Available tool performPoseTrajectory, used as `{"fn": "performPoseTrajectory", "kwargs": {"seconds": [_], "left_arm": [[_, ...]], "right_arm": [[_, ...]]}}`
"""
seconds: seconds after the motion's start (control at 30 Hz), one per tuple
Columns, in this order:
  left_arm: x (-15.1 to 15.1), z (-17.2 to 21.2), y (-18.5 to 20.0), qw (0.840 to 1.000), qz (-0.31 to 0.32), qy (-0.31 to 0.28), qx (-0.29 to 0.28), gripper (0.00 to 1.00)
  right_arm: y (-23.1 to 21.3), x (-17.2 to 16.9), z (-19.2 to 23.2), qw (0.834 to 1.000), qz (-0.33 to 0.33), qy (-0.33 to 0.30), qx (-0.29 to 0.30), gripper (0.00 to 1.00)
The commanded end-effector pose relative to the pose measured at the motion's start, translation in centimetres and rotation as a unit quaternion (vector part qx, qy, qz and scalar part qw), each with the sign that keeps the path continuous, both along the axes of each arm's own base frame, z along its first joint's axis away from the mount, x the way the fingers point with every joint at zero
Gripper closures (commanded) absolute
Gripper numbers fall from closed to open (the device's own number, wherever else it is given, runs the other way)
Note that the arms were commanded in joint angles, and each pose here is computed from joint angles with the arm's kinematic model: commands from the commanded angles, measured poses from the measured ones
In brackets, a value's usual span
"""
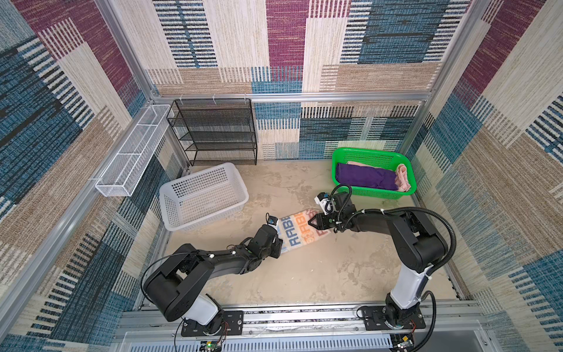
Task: Fold and stack the towels
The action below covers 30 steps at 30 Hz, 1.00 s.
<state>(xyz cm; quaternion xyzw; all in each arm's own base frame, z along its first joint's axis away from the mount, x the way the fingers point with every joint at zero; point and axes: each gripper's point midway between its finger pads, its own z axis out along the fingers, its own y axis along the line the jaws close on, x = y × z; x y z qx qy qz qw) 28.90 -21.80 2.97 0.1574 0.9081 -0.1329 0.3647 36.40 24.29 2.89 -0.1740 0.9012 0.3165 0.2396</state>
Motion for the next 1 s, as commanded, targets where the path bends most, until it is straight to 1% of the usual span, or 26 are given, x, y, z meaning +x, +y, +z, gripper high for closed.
{"fn": "performPoseTrajectory", "kwargs": {"seconds": [0.0, 0.07, 0.1, 0.13, 0.2, 0.33, 0.4, 0.53, 0.7, 0.77, 0.8, 0.87, 0.97], "left_arm": [[-1.0, -1.4, 0.6, 0.999, 0.000, 0.030, 0.013, 0.48], [-1.1, -1.4, 0.7, 0.999, 0.001, 0.028, 0.015, 0.48], [-1.1, -1.2, 0.8, 1.000, 0.003, 0.026, 0.015, 0.48], [-1.1, -1.2, 0.9, 1.000, 0.003, 0.024, 0.014, 0.48], [-1.2, -0.7, 1.0, 1.000, 0.005, 0.019, 0.010, 0.44], [-1.1, 0.8, 0.7, 1.000, 0.001, 0.006, -0.006, 0.29], [-1.0, 1.7, 0.6, 1.000, -0.001, -0.001, -0.013, 0.25], [-1.0, 3.8, 0.5, 0.999, -0.006, -0.022, -0.027, 0.23], [-1.0, 5.0, 1.0, 0.999, -0.002, -0.037, -0.027, 0.23], [-1.1, 5.2, 1.2, 0.999, -0.001, -0.039, -0.026, 0.23], [-1.1, 5.2, 1.2, 0.999, 0.000, -0.040, -0.025, 0.23], [-1.1, 5.2, 1.4, 0.999, 0.002, -0.042, -0.022, 0.23], [-1.1, 5.3, 1.4, 0.999, 0.003, -0.041, -0.021, 0.24]], "right_arm": [[-0.4, -1.9, -2.9, 0.997, -0.007, 0.067, -0.028, 0.68], [-0.3, -1.3, -3.0, 0.997, -0.012, 0.065, -0.029, 0.89], [-0.3, -0.8, -2.7, 0.998, -0.016, 0.058, -0.032, 0.98], [-0.2, -0.3, -2.3, 0.998, -0.019, 0.049, -0.033, 1.00], [-0.2, 0.9, -0.8, 0.999, -0.023, 0.025, -0.038, 1.00], [-0.2, 4.1, 2.8, 0.997, -0.032, -0.026, -0.058, 1.00], [-0.4, 5.9, 4.7, 0.995, -0.039, -0.051, -0.069, 1.00], [-1.7, 9.6, 8.4, 0.991, -0.059, -0.091, -0.083, 1.00], [-5.0, 13.9, 12.3, 0.981, -0.095, -0.130, -0.108, 1.00], [-6.8, 15.2, 13.2, 0.979, -0.108, -0.134, -0.112, 1.00], [-7.6, 16.2, 14.6, 0.976, -0.118, -0.147, -0.109, 1.00], [-9.8, 17.6, 16.2, 0.972, -0.139, -0.157, -0.108, 1.00], [-13.2, 19.1, 17.8, 0.966, -0.170, -0.165, -0.107, 1.00]]}}
